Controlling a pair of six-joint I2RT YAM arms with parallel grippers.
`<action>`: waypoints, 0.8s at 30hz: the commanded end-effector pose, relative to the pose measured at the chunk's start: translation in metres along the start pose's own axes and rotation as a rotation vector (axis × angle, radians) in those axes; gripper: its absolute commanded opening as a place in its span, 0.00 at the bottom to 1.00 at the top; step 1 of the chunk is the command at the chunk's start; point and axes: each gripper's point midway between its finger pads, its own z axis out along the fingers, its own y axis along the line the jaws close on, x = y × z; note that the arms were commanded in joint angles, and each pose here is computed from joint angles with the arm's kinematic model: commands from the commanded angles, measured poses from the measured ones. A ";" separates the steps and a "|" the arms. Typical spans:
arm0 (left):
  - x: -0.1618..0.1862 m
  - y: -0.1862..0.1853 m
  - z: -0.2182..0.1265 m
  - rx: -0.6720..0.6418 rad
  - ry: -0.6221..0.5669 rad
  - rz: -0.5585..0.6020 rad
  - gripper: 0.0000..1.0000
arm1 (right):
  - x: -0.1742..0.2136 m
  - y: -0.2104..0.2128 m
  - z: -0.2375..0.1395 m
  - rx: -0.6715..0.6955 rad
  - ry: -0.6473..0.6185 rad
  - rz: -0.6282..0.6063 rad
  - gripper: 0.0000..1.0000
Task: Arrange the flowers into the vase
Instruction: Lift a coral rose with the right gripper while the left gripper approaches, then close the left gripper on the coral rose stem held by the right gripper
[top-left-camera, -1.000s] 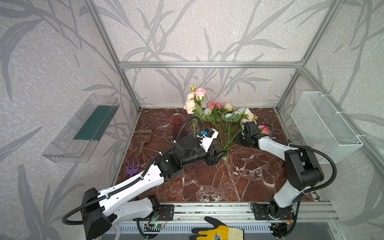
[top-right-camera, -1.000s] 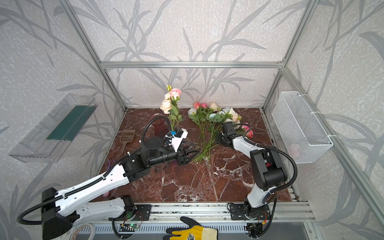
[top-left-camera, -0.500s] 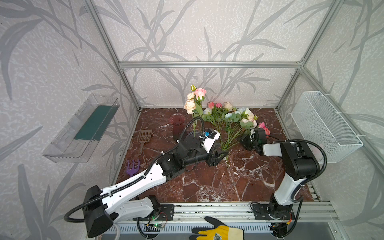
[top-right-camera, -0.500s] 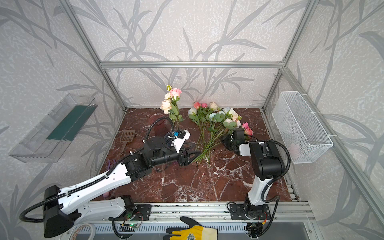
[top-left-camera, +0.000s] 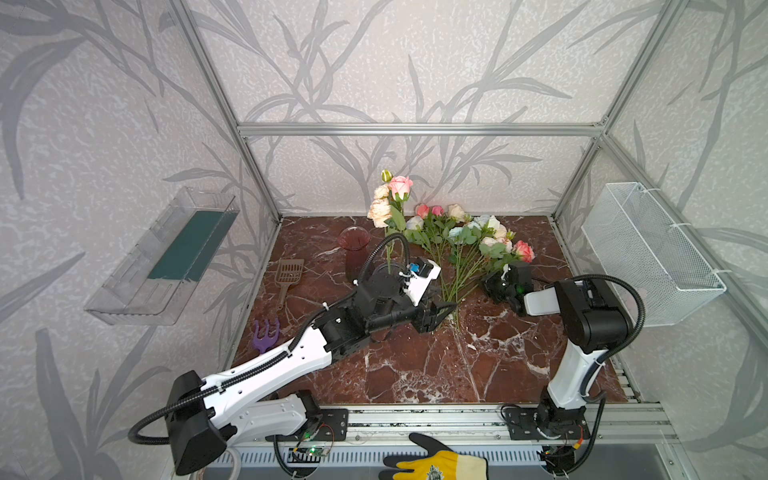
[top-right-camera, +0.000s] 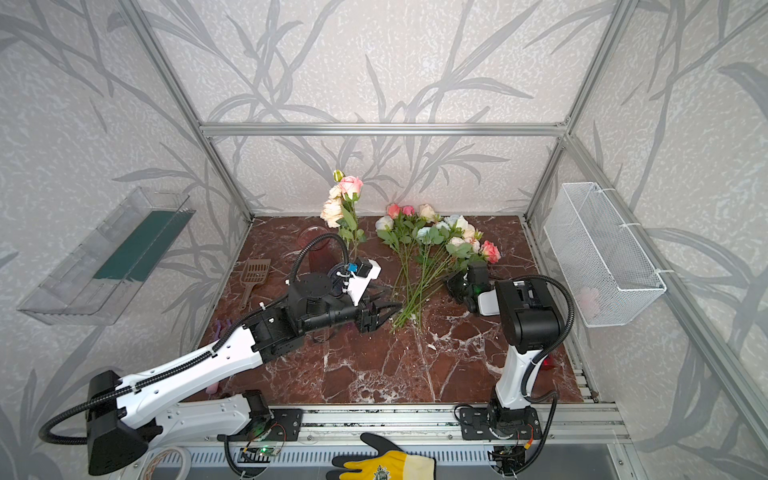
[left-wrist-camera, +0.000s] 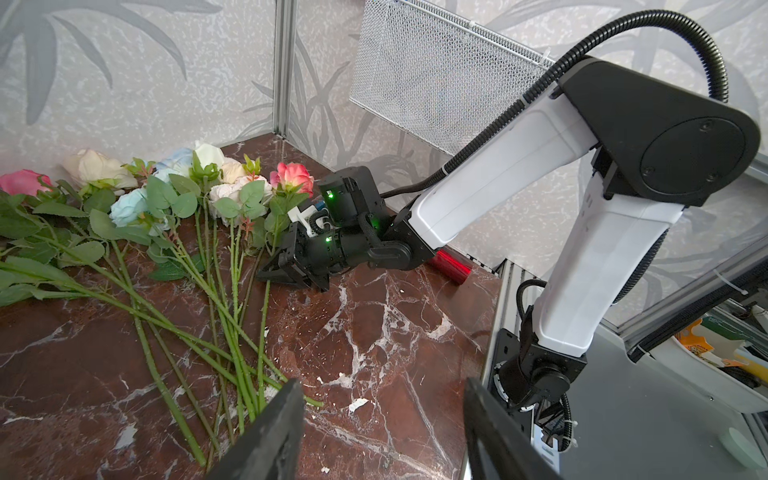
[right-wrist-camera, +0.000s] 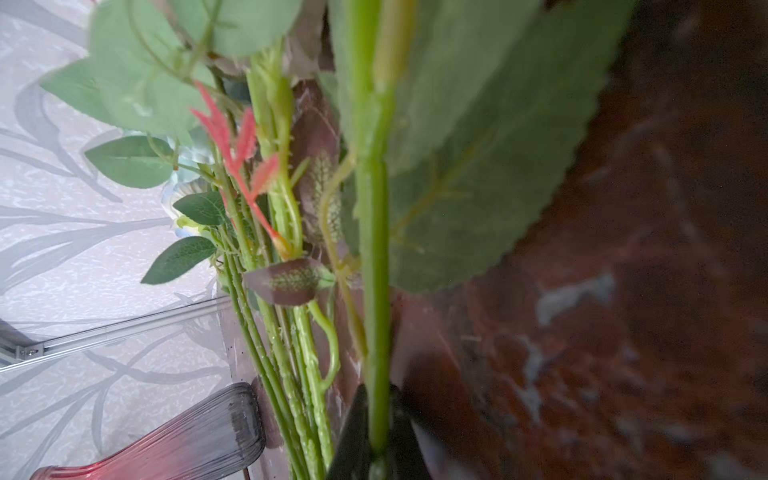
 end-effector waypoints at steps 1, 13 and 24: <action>-0.019 -0.008 -0.006 0.011 -0.041 0.039 0.62 | -0.004 0.029 -0.019 -0.094 -0.031 -0.016 0.05; -0.023 -0.016 -0.011 0.038 -0.021 0.086 0.69 | 0.021 0.060 -0.100 -0.179 -0.093 -0.089 0.02; -0.015 -0.032 -0.007 0.130 0.076 0.100 0.78 | 0.068 0.162 -0.200 -0.302 -0.203 -0.523 0.03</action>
